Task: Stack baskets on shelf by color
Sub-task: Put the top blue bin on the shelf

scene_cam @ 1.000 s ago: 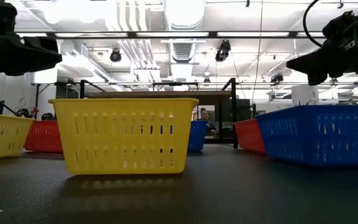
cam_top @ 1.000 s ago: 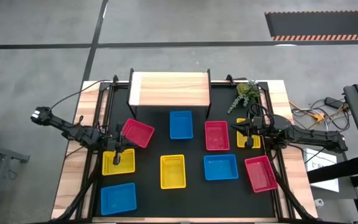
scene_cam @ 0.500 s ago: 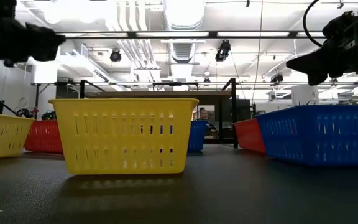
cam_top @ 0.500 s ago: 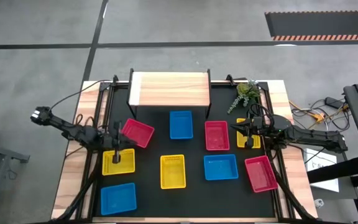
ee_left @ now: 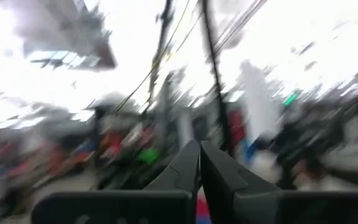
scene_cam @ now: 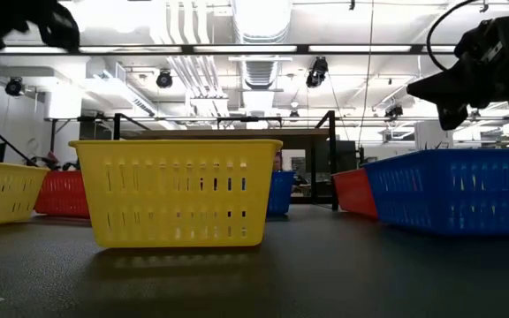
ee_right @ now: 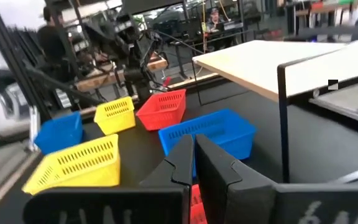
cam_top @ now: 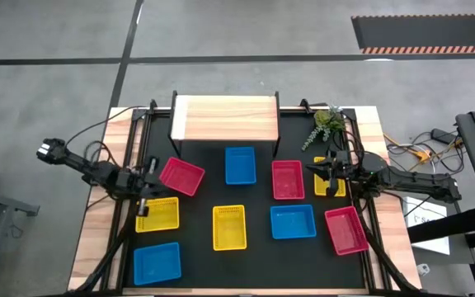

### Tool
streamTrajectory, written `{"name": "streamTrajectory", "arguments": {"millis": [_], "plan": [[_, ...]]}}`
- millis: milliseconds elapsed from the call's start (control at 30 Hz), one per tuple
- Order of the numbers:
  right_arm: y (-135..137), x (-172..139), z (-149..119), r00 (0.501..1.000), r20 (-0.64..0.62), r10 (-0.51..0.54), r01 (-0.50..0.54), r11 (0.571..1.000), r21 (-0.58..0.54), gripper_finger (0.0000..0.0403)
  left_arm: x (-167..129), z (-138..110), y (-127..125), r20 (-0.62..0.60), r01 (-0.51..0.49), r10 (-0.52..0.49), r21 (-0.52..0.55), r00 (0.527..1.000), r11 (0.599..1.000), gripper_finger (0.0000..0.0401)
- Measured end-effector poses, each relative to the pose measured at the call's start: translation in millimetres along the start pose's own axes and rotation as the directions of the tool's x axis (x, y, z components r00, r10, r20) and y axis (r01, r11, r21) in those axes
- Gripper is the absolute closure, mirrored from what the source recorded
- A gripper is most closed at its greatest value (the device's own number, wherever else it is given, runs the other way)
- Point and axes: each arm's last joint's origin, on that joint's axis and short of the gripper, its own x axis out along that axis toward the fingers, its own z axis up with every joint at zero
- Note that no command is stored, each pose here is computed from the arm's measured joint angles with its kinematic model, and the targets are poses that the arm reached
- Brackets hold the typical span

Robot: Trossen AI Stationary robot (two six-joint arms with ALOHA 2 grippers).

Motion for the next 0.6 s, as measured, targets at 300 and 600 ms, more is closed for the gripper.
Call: {"name": "streamTrajectory", "arguments": {"millis": [300, 600], "plan": [[-0.1, 0.0, 0.1, 1.0, 0.002, -0.003, 0.003, 1.0, -0.012, 0.0394, 7.0, 6.6, -5.9, 0.15, 0.188, -0.187, 0.005, 0.971, 0.982, 0.04], [6.4, -0.6, 25.9, 0.963, 0.258, 0.078, -0.049, 0.992, -0.116, 0.0394, 13.6, 9.5, -6.1, 0.172, 0.168, -0.183, 0.094, 0.968, 0.981, 0.04]]}}
